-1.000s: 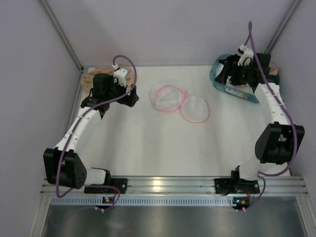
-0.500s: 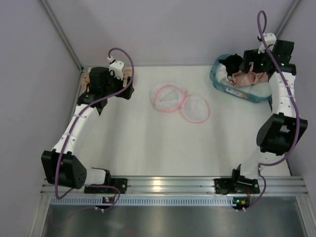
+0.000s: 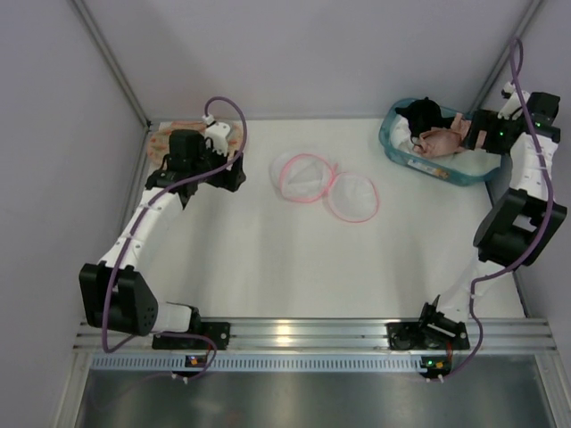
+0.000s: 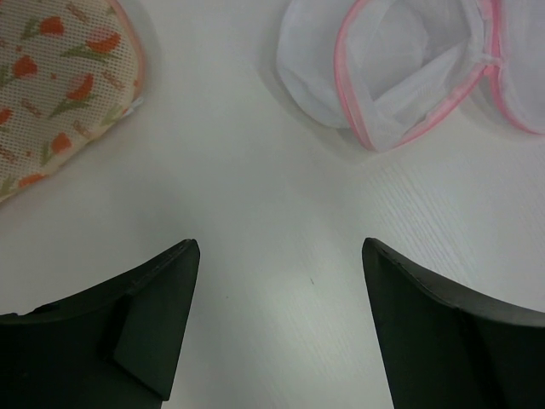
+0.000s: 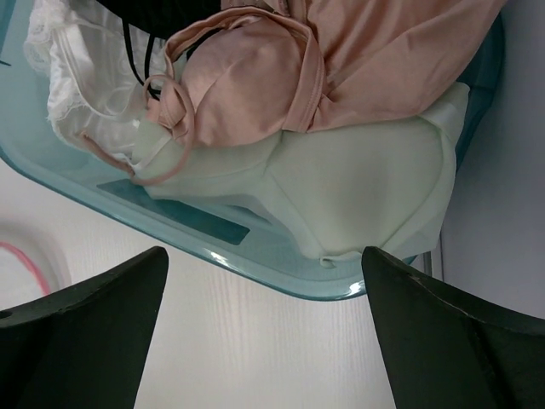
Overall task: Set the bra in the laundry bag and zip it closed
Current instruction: Pick up the bra from the bin, then place the bra at the center of the board.
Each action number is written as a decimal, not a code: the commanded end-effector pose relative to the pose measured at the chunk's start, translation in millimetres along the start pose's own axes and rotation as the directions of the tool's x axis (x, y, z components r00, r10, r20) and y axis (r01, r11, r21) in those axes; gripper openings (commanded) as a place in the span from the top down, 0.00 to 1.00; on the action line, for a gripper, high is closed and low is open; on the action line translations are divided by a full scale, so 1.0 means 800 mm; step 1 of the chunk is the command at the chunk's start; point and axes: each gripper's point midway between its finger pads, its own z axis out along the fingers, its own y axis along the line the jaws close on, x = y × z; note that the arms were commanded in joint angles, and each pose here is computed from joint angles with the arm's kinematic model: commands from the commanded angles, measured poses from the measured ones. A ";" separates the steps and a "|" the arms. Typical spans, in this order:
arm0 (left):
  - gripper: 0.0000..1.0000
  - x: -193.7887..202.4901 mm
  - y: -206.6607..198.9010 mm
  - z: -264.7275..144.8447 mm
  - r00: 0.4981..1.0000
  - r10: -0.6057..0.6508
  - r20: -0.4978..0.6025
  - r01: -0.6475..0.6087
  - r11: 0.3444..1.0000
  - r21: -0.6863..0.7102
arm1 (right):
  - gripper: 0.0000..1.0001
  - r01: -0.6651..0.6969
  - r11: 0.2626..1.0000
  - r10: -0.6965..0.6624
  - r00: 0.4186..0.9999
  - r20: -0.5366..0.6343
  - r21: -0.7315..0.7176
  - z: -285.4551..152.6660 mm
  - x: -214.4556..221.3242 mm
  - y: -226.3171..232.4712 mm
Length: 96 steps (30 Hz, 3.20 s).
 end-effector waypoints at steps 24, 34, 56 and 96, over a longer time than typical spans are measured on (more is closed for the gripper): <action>0.17 0.012 0.019 0.046 0.993 -0.066 -0.096 0.063 0.998 -0.025 | 0.30 -0.017 0.991 -0.009 0.981 0.196 0.130 0.164 -0.089 -0.012; 0.17 0.006 0.035 0.055 0.992 -0.041 -0.120 0.034 0.997 -0.064 | 0.66 -0.033 0.987 0.008 0.988 0.152 0.158 0.186 -0.062 -0.028; 0.17 -0.020 0.026 0.079 0.991 -0.091 -0.093 0.092 0.996 0.004 | 1.00 0.060 0.983 0.019 0.906 0.422 -0.172 -0.041 -0.173 0.106; 0.20 0.049 -0.031 -0.022 0.988 -0.140 -0.062 0.144 0.987 0.069 | 0.98 0.438 0.312 -0.493 0.833 0.250 -0.843 -0.082 0.268 0.588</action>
